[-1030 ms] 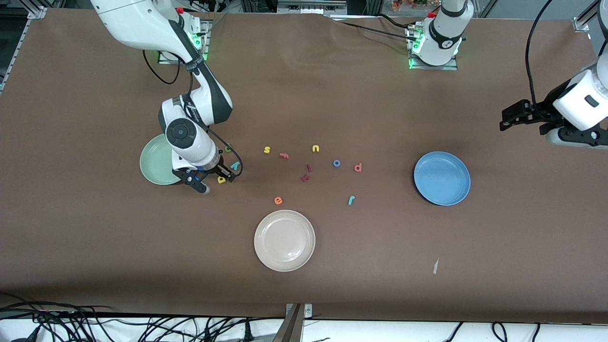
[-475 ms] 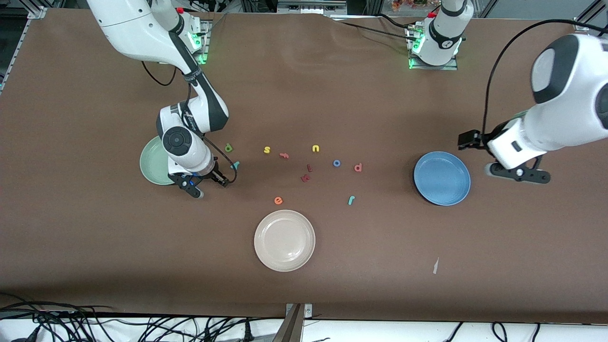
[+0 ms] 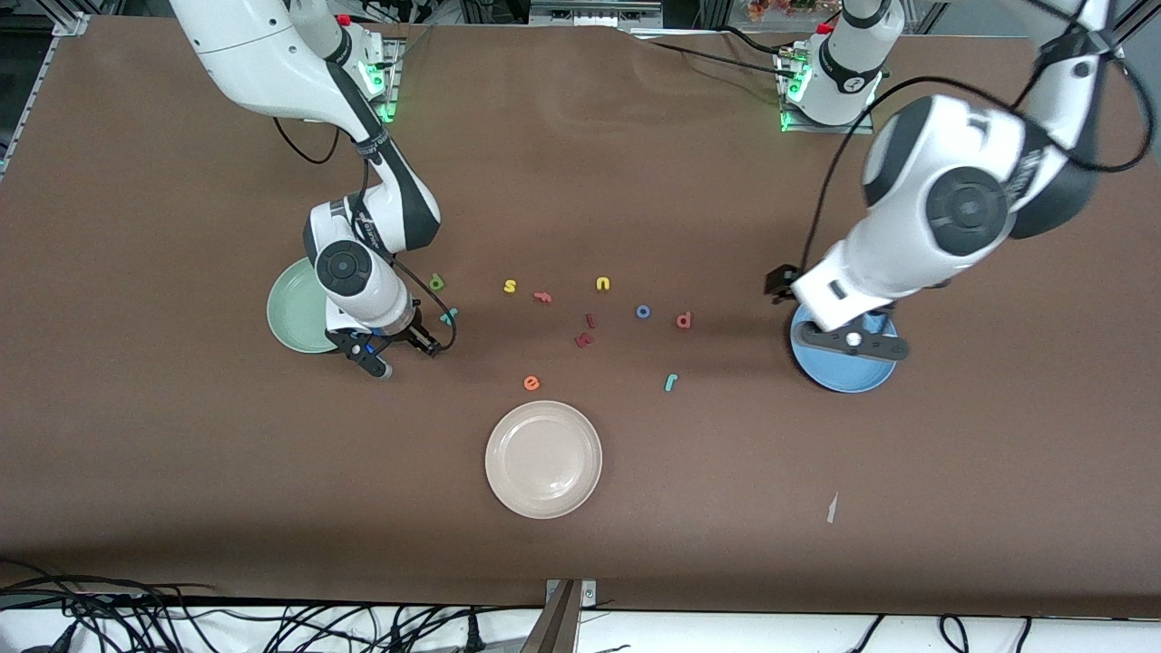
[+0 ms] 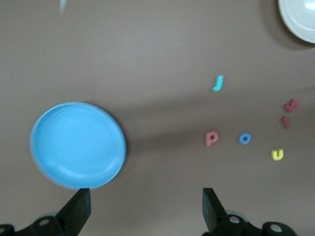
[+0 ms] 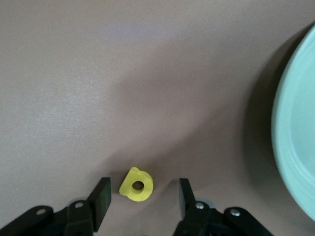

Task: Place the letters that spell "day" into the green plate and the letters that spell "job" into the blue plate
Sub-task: 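Reach the right gripper to the yellow letter while the left gripper reaches the pink p, then grasp the yellow letter with the right gripper while the left gripper grasps the pink p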

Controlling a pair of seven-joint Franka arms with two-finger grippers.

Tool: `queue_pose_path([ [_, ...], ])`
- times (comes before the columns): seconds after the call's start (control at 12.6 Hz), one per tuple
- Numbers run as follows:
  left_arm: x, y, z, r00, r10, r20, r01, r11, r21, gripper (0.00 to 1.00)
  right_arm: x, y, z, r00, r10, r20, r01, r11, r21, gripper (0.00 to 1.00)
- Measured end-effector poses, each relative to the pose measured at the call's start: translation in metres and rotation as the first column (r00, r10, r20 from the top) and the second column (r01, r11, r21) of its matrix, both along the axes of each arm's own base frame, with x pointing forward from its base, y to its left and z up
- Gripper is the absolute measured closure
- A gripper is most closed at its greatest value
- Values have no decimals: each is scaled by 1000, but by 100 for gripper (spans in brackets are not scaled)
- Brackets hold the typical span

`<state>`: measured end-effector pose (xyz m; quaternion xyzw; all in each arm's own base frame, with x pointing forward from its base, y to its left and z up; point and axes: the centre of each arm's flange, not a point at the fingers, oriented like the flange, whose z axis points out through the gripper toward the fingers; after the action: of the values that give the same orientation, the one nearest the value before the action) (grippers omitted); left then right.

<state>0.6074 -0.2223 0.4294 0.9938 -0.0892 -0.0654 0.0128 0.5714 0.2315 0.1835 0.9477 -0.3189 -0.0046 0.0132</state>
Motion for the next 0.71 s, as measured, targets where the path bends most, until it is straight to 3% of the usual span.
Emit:
queue_pose_path([
  [0.32,-16,-51,-65,999,-22,43,22,1000,-10,0,0,0,-1,1000,-1,2,1,1000,1,39],
  [0.71,-44,-62,-127,994,-46,97,49,998,-27,0,0,0,-4,1000,-1,2,1,1000,1,45],
])
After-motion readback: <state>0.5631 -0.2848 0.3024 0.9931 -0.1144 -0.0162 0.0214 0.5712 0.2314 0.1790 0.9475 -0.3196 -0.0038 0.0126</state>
